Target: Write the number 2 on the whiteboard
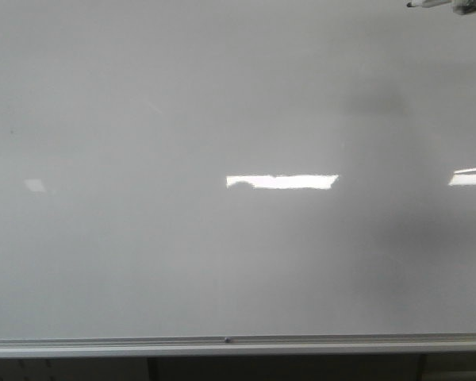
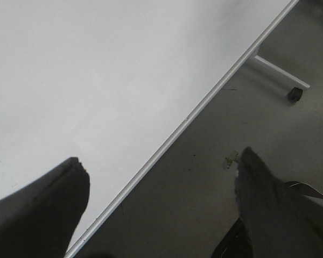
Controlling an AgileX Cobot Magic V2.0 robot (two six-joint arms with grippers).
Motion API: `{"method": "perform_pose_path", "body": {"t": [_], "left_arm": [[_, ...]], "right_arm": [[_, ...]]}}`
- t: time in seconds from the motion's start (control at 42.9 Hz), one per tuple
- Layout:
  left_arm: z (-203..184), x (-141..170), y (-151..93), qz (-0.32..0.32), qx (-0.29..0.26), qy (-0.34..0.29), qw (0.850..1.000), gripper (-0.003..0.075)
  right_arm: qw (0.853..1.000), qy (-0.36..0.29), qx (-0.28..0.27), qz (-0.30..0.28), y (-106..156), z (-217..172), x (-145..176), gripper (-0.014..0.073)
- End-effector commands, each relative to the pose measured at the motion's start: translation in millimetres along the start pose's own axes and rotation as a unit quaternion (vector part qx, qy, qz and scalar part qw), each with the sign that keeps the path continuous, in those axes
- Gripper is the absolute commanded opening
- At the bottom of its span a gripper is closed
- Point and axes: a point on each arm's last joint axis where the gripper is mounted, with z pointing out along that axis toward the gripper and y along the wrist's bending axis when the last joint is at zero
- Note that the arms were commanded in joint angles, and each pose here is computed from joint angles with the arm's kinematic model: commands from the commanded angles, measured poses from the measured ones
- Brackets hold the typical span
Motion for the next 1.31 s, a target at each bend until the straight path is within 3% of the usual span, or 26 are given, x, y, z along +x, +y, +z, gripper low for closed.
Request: {"method": "perform_pose_path", "body": {"t": [0.0, 0.35, 0.91, 1.097, 1.283], "left_arm": [[-7.5, -10.3, 1.2, -0.009, -0.012, -0.048, 0.999, 0.0545], [-7.6, -11.7, 2.0, -0.009, -0.017, -0.055, 0.998, 0.0545], [-7.6, -11.9, 1.8, -0.01, -0.016, -0.056, 0.998, 0.0545], [-7.6, -11.9, 1.8, -0.01, -0.016, -0.056, 0.998, 0.0545], [-7.6, -11.9, 1.8, -0.01, -0.016, -0.056, 0.998, 0.0545]], "right_arm": [[0.997, -0.071, 0.021, 0.001, -2.3, 3.5, -17.8, -0.008], [0.995, -0.09, 0.043, -0.001, -5.7, 30.7, -14.9, -0.008], [0.996, -0.065, 0.062, -0.002, -13.0, 57.2, 1.7, -0.008], [0.997, -0.013, 0.079, 0.011, -30.9, 56.6, 12.0, -0.008], [0.997, 0.045, 0.058, 0.015, -27.4, 58.6, 23.6, -0.008]]}}
